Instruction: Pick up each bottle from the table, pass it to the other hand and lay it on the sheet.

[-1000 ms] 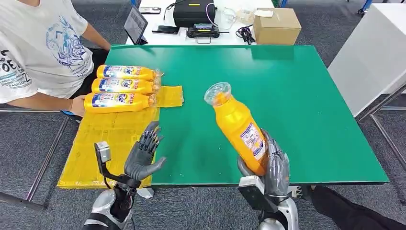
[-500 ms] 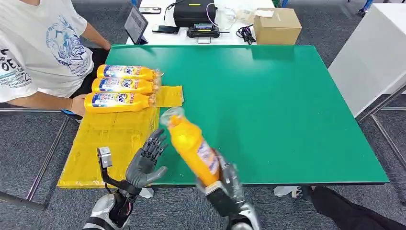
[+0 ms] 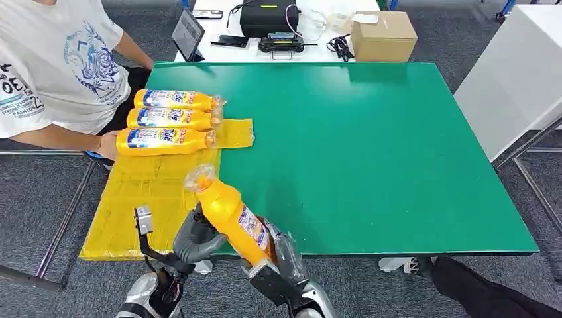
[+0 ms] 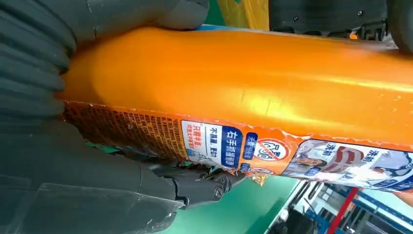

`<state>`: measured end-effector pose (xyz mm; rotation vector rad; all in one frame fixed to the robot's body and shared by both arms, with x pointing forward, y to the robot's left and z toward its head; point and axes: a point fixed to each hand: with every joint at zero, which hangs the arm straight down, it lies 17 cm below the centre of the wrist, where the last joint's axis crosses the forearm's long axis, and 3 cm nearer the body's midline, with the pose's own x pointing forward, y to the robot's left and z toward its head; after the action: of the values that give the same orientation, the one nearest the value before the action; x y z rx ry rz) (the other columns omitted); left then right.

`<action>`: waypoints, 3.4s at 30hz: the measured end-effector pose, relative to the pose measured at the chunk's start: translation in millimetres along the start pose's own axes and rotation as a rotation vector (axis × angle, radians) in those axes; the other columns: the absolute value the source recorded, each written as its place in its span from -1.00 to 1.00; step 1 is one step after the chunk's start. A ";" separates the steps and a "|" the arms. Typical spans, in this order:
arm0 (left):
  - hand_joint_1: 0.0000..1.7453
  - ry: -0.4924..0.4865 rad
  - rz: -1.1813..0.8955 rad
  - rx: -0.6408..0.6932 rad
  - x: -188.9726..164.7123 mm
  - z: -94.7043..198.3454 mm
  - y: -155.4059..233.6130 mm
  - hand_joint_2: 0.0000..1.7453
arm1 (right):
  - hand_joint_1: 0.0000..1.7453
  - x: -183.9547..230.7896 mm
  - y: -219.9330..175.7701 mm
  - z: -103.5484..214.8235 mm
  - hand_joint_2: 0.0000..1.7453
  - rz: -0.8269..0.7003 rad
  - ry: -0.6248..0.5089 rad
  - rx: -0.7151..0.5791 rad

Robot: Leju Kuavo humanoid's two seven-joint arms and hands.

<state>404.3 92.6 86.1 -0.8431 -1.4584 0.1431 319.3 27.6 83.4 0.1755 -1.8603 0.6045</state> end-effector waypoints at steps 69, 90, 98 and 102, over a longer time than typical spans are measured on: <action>1.00 -0.034 -0.033 -0.017 10.6 11.3 -15.3 1.00 | -1.00 -11.4 31.9 1.0 -1.00 0.004 0.012 0.127; 1.00 -0.438 -0.465 0.384 191.0 -30.1 65.3 1.00 | -1.00 103.9 -88.9 -22.5 -1.00 -0.156 -0.270 -0.279; 1.00 -0.681 -1.207 0.587 258.9 -16.9 49.9 1.00 | -1.00 121.8 -115.7 -18.8 1.00 -0.234 -0.345 -0.365; 1.00 -0.698 -1.557 0.613 264.4 -24.8 42.6 1.00 | -1.00 141.6 -130.6 -17.6 1.00 -0.210 -0.409 -0.407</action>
<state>485.7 262.2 278.2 1.0393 -2.1553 -0.3219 333.8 -52.2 259.0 0.2333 -2.2799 0.0349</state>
